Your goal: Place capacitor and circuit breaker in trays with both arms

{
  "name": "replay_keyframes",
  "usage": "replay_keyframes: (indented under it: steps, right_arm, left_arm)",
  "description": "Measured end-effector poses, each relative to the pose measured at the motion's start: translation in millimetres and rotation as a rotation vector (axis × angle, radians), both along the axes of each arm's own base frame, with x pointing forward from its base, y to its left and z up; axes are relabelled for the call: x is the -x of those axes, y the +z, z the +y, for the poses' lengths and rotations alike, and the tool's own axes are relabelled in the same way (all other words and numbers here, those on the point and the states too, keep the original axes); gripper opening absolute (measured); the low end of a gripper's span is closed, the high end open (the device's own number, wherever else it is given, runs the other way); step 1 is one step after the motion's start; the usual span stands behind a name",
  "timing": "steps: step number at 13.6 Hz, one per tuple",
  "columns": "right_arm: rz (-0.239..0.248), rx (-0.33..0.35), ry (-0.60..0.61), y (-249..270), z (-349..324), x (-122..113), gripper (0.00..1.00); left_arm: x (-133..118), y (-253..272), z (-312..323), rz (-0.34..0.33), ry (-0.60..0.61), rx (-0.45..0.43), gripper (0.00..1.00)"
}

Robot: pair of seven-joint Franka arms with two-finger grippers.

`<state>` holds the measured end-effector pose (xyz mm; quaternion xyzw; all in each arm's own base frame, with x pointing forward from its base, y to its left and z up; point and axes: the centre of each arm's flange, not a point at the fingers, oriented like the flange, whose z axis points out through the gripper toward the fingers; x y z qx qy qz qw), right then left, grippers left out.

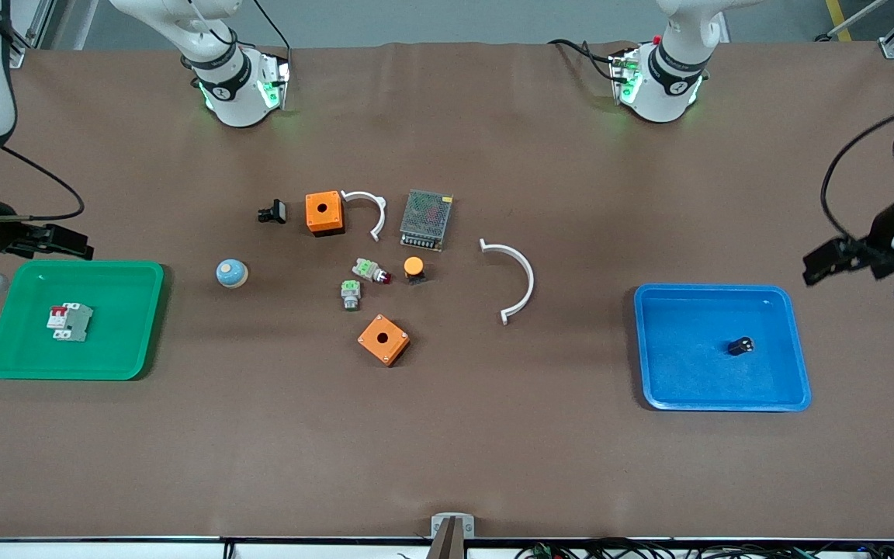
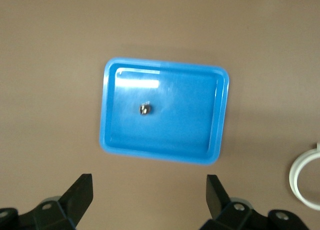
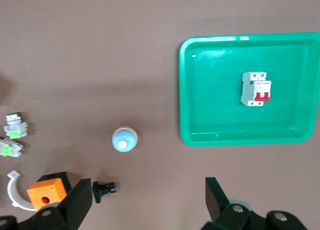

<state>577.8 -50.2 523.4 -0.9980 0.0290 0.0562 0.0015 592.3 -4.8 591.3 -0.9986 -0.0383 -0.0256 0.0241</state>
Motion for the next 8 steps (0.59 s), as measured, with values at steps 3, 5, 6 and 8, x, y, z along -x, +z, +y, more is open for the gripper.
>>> replay_keyframes:
  steps: [3,5,6,8]
  right_arm:
    - [-0.029,0.004,0.001,19.3,19.5,4.2,1.00]
    - [-0.052,0.005,-0.002,37.3,17.6,5.4,1.00]
    - [-0.068,0.006,-0.003,47.1,17.2,4.7,1.00]
    - [-0.110,0.008,-0.003,68.0,16.8,2.4,1.00]
  left_arm:
    - [27.4,36.8,-6.4,0.023,0.002,0.029,1.00]
    - [41.6,49.0,-22.0,0.039,-0.022,0.025,1.00]
    - [47.0,52.6,-28.6,0.049,-0.033,0.022,1.00]
    - [52.7,55.3,-36.3,0.062,-0.046,0.020,1.00]
